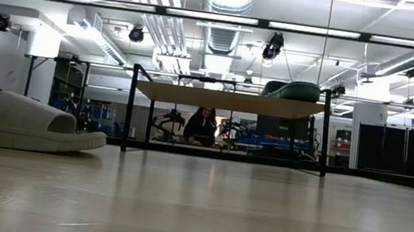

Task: Pick and place slides into the shelf
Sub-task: Put the green slide on the shelf

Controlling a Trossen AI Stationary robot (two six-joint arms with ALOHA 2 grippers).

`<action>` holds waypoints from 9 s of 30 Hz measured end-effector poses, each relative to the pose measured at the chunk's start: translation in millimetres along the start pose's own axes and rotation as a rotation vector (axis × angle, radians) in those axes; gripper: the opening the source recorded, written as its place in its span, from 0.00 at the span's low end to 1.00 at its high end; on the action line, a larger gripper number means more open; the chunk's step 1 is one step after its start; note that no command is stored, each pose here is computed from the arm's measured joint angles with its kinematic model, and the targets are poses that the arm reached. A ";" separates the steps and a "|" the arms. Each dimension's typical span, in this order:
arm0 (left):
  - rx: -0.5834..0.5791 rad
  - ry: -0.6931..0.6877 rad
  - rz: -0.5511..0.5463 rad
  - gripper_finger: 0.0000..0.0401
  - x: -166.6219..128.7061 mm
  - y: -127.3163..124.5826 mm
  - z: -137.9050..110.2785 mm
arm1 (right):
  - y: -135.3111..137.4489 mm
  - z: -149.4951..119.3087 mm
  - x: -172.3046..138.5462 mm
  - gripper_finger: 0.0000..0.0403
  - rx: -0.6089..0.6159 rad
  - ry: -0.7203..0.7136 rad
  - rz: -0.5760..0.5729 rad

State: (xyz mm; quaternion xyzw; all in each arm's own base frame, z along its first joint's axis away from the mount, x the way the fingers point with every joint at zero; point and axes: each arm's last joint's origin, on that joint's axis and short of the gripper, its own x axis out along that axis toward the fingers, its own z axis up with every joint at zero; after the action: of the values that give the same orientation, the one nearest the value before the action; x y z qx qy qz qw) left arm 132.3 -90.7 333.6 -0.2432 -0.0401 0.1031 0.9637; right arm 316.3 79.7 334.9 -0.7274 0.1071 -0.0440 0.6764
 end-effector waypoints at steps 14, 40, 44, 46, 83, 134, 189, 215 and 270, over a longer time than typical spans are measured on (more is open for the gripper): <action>0.379 -0.087 0.014 0.40 -2.1 -2.7 13.3 | -5.8 -9.6 -3.3 0.14 0.130 0.232 -0.030; 1.444 0.009 0.381 0.44 34.7 -29.1 -10.9 | -13.2 -16.3 -6.7 0.14 0.752 0.448 -0.167; 1.520 -0.015 0.372 0.44 50.2 -34.9 -8.8 | -7.6 -15.7 -6.6 0.14 0.795 0.450 -0.137; 1.546 0.000 0.399 0.44 59.7 -35.5 -8.4 | -5.9 -15.5 -6.7 0.14 0.812 0.453 -0.129; 1.759 0.174 0.552 0.44 43.3 2.9 33.0 | -9.1 9.7 -29.6 0.14 0.742 0.207 0.020; 1.565 0.159 0.495 0.06 66.8 8.6 7.3 | -21.5 1.4 -45.0 0.23 0.697 0.157 0.026; 1.520 0.251 -0.020 0.06 117.3 85.6 41.6 | -52.8 -25.2 -122.9 0.36 0.821 0.058 0.028; 1.455 0.235 -0.030 0.05 116.2 89.0 47.1 | -61.0 -4.4 -94.7 0.51 0.722 0.174 0.123; 0.772 0.032 0.293 0.70 84.8 84.6 76.0 | -48.2 -13.2 -64.4 0.13 0.810 0.590 -0.084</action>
State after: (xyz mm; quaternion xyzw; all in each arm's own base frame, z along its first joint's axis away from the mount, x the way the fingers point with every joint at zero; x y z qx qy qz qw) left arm 190.2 35.6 362.3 0.1315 0.0514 0.2431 0.9597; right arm 255.5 83.7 389.1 -0.3668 0.2387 -0.3128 0.8430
